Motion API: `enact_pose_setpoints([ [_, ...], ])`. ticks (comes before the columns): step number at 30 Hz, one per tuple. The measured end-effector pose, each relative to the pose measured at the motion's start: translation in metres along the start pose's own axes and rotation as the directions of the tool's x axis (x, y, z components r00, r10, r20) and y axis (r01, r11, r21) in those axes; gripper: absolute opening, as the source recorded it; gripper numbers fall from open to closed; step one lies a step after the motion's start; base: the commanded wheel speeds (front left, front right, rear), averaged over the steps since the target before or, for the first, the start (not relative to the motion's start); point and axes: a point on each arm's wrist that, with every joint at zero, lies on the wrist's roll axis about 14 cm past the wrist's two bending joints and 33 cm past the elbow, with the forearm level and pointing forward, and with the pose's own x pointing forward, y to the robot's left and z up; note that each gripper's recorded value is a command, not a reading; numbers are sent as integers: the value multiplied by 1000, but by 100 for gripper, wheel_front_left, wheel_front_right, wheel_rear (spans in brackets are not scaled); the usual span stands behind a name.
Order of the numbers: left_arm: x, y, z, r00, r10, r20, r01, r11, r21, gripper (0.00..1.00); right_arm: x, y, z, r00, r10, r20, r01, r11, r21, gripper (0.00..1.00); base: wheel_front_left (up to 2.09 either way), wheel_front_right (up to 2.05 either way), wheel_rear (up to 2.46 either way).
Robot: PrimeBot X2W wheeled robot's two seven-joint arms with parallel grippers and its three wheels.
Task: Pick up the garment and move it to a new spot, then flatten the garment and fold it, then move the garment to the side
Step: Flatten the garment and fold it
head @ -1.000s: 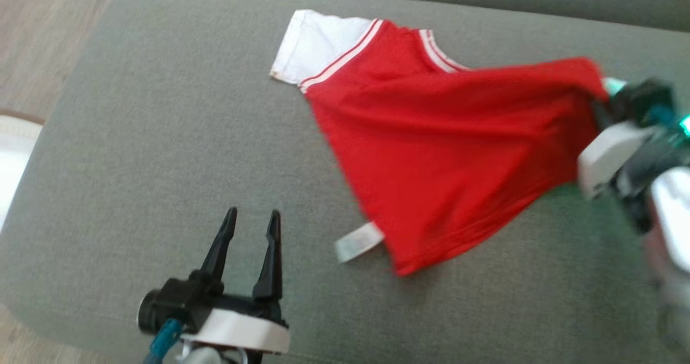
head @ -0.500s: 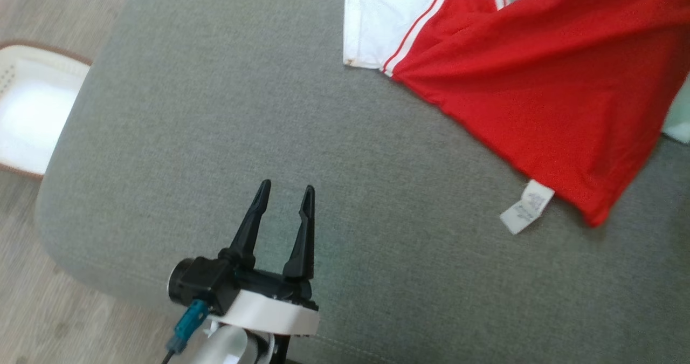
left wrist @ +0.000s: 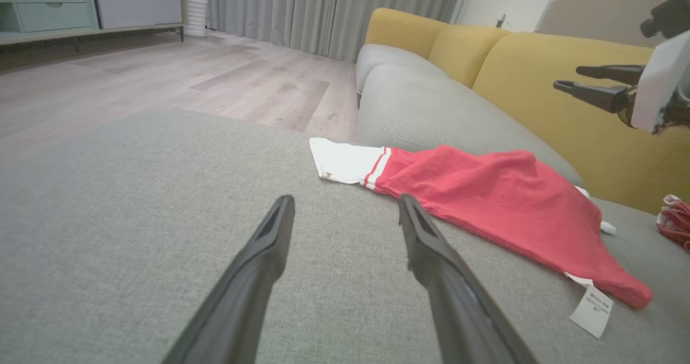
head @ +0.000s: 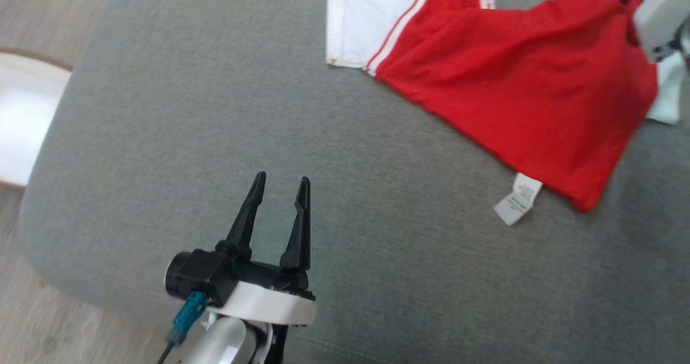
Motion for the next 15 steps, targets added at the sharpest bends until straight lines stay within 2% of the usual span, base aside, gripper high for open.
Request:
enact_pose_setpoints([
  [3, 2, -8, 2, 1000, -29, 8, 29, 1000, -3, 100, -9, 12, 10, 998, 20, 55, -21, 999, 28, 100, 0, 0, 0],
  [7, 0, -14, 9, 998, -52, 30, 53, 999, -3, 100, -23, 48, 19, 990, 89, 107, -98, 993, 73, 100, 0, 0, 0],
  [12, -4, -10, 17, 998, -40, 54, 40, 999, 10, 100, -28, 103, 43, 964, 203, 173, -228, 964, 135, 100, 0, 0, 0],
  [13, -4, -10, 17, 998, -40, 54, 40, 999, 10, 100, -28, 103, 43, 964, 203, 173, -228, 964, 135, 100, 0, 0, 0],
  [15, -5, -4, 20, 998, -19, 63, 18, 1000, 13, 100, -29, 128, 49, 948, 257, 187, -287, 945, 155, 100, 0, 0, 0],
])
